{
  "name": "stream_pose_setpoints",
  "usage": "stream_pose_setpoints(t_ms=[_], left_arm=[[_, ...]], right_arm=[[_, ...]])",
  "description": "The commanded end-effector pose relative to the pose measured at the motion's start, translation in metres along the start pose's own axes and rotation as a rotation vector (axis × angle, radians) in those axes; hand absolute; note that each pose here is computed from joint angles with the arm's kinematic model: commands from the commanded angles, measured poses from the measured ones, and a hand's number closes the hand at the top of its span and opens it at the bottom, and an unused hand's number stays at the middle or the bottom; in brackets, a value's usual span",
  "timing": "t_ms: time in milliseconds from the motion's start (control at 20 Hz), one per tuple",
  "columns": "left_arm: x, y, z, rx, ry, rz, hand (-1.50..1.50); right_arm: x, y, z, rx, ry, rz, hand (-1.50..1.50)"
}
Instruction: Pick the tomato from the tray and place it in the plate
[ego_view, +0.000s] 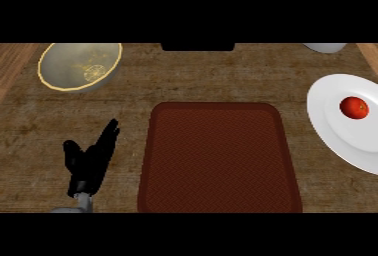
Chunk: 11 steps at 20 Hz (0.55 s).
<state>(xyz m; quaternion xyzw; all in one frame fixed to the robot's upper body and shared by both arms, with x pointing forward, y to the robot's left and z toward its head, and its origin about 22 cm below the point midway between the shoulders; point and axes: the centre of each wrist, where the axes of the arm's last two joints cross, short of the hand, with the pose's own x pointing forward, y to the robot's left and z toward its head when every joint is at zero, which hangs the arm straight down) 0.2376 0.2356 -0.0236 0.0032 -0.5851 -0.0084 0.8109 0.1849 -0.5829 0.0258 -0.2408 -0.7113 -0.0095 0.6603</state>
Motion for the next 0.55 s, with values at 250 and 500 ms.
stream_pose_setpoints(t_ms=[250, 500], left_arm=[[-0.017, 0.012, 0.006, -0.01, 0.069, 0.001, 0.0], [-0.014, -0.004, -0.007, 0.0, 0.062, 0.02, 0.0]], right_arm=[[-0.008, -0.028, 0.037, 0.094, -0.026, 0.036, -1.5], [-0.018, -0.032, 0.057, 0.099, -0.025, 0.053, -1.5]])
